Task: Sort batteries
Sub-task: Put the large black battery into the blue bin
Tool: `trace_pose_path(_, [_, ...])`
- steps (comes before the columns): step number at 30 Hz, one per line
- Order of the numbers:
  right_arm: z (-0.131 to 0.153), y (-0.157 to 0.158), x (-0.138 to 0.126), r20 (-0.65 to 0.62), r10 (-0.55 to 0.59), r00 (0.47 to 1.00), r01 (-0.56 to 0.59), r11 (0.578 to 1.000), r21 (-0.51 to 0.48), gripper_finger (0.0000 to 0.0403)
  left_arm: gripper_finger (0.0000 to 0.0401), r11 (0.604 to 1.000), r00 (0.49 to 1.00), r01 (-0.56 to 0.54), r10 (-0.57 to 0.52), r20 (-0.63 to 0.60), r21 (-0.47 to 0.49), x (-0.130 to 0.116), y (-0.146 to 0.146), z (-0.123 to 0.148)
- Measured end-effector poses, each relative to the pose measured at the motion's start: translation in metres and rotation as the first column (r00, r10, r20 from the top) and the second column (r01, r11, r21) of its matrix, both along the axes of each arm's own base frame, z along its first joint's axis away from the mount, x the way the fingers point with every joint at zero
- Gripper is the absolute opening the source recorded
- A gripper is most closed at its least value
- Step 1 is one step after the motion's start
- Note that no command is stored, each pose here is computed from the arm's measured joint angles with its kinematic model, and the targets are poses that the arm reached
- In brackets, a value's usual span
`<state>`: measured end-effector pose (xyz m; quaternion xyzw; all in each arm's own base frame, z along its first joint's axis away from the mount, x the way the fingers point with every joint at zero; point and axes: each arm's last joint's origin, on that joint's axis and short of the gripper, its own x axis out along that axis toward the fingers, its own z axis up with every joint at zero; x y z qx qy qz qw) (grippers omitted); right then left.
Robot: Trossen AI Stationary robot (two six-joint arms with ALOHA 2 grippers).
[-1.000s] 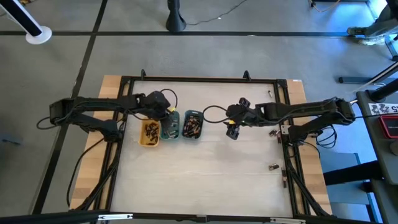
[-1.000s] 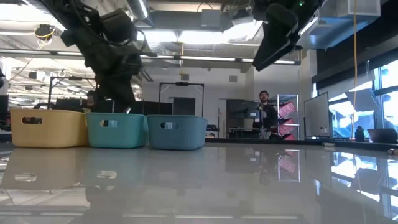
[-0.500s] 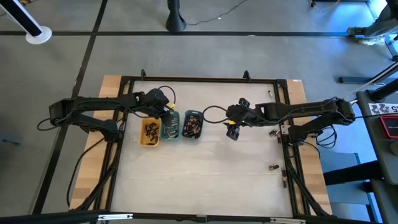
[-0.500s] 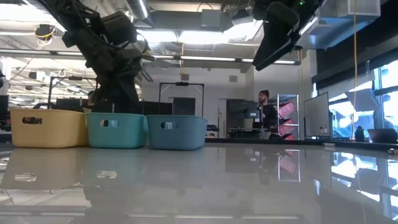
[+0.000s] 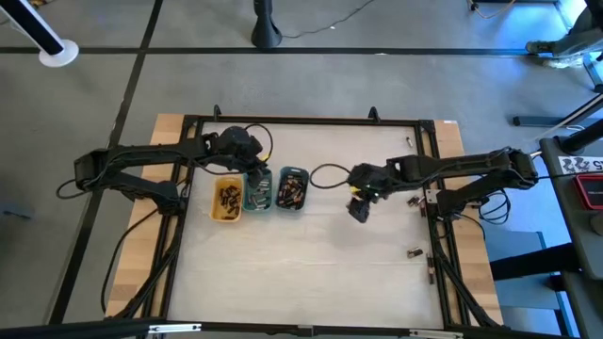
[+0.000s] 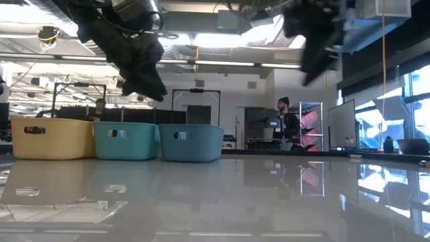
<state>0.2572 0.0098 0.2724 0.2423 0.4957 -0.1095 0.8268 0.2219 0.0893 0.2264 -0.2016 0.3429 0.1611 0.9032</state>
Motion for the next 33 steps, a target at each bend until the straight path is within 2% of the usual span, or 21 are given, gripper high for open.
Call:
trace_pose_path(3, [-0.006,0.005,-0.013,-0.164,-0.032,0.986,0.051,0.992,0.113,0.0247,0.0131,0.998,0.998,0.069,-0.069,0.005,0.014,0.0,-0.001,0.0])
trace_pose_path(7, [-0.011,0.02,-0.033,-0.367,-0.057,0.929,0.112,0.985,0.13,0.0247,0.013,0.987,0.986,0.158,-0.16,0.04,0.034,0.003,-0.002,0.002])
trace_pose_path(15, [-0.029,0.065,-0.05,-0.524,-0.016,0.852,0.168,0.955,0.244,0.0247,0.013,0.968,0.962,0.244,-0.25,0.108,0.065,0.006,-0.003,0.007])
trace_pose_path(23, [-0.063,0.096,-0.084,-0.641,0.128,0.757,0.025,0.974,0.224,0.0247,0.013,0.958,0.948,0.284,-0.288,0.138,0.047,0.007,-0.004,0.008])
trace_pose_path(28, [-0.089,0.108,-0.104,-0.659,0.203,0.724,-0.079,0.974,0.213,0.0247,0.013,0.974,0.958,0.228,-0.222,0.183,-0.008,0.009,-0.003,0.011])
trace_pose_path(33, [-0.109,0.111,-0.122,-0.683,0.244,0.689,-0.15,0.969,0.196,0.0247,0.013,0.984,0.951,0.177,-0.165,0.262,-0.024,0.013,-0.001,0.018])
